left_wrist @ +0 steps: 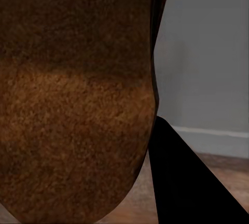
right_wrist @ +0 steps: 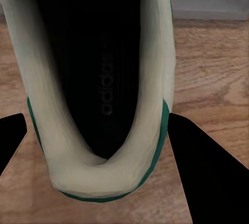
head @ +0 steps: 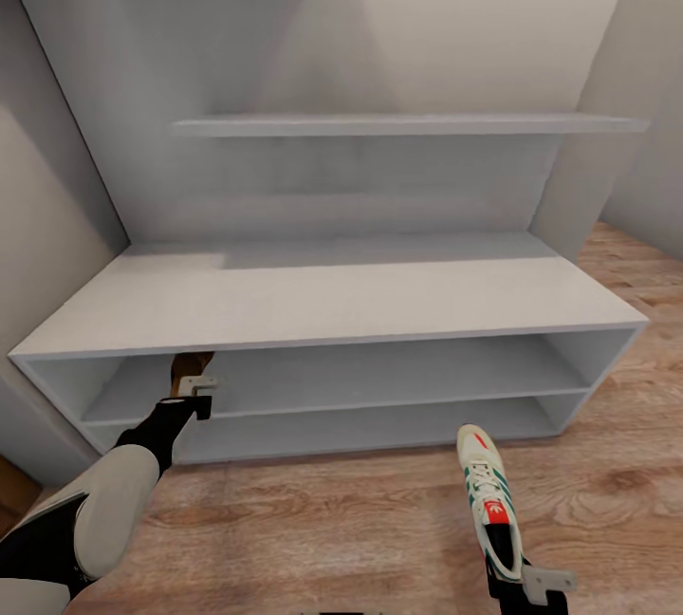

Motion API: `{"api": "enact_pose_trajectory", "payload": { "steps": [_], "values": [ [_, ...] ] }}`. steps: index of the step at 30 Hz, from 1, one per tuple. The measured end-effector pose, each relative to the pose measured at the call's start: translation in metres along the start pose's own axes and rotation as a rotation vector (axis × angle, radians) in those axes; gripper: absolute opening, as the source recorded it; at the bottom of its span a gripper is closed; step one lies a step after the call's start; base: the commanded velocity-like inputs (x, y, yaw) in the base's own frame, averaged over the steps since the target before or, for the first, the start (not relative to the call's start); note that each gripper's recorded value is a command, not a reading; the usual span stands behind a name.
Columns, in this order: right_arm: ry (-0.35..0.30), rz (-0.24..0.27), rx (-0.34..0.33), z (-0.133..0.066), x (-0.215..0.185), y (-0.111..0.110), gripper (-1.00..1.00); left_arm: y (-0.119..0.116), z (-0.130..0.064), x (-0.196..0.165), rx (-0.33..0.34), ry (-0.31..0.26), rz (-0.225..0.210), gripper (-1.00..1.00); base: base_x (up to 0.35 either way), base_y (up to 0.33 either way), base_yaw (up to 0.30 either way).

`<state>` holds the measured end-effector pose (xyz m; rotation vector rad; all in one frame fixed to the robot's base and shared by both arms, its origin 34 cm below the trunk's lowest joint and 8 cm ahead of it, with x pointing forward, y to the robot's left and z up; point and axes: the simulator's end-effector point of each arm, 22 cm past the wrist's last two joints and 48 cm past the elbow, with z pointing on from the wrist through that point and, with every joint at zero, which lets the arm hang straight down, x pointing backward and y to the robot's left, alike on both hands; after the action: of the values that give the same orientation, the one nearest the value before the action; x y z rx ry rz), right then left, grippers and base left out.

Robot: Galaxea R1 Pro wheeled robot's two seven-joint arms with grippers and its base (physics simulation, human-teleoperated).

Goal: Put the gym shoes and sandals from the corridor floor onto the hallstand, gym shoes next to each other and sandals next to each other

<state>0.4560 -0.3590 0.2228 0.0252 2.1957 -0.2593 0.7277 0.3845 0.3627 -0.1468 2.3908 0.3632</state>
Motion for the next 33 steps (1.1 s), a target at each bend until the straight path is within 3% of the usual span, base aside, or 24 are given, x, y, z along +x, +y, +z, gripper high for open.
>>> {"api": "enact_pose_trajectory", "payload": {
  "steps": [22,33],
  "values": [
    [0.002,-0.001,-0.002,-0.0004,0.0008,0.0005,-1.00,-0.0003,-0.0001,0.0002,0.001,0.000,-0.001,-1.00,0.134,0.035,0.000],
    [0.014,0.003,-0.003,-0.0023,0.0058,0.0014,-1.00,-0.0025,0.0001,-0.0002,0.009,-0.002,-0.002,-1.00,0.021,0.000,0.000]
  ]
}}
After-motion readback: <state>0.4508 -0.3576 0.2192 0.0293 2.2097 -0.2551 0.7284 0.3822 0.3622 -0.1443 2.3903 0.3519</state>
